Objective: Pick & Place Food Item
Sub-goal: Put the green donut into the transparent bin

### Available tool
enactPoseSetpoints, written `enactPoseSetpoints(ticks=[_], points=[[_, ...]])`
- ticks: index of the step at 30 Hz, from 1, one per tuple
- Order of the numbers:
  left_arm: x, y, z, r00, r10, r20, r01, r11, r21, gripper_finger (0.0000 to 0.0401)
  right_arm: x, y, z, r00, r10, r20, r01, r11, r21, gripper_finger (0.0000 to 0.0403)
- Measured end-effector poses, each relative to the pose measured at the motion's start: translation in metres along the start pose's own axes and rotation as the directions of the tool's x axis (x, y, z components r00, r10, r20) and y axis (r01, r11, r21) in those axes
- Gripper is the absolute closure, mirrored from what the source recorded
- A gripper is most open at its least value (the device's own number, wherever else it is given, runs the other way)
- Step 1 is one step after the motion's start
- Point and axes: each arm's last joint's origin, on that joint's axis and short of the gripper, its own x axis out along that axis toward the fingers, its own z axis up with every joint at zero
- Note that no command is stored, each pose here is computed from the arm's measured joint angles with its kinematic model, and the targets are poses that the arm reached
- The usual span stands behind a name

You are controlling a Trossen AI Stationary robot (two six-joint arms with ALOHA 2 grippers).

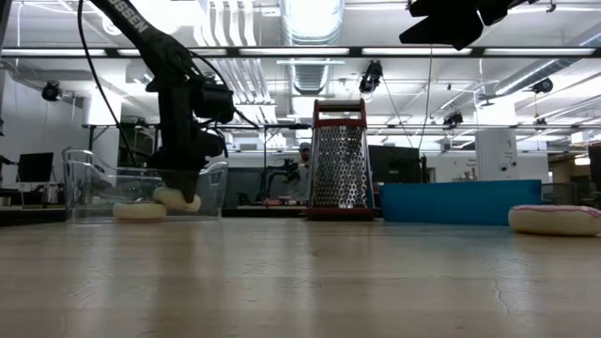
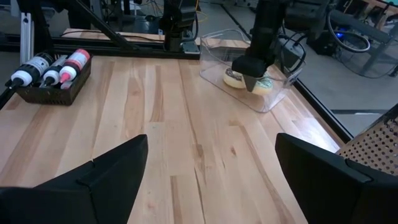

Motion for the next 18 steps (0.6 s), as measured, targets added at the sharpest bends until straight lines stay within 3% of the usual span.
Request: enactPoseSetpoints(ticks=[12,18], points=[[-0.009,0.000,-0.005,1.000,0.009,-0.025,-0.008,1.000,0.024,0.0190,0.000,0.000,0.000,1.000,0.000,0.000,0.000,1.000,0.000,0.0060],[-0.036,0.001,-0.004,0.997,0.026,0.068,-0.028,0.999,0.026,0.0190,0.000,0.000,0.000,1.000,-0.001,0.000,0.001,1.000,0.001,0.0053]])
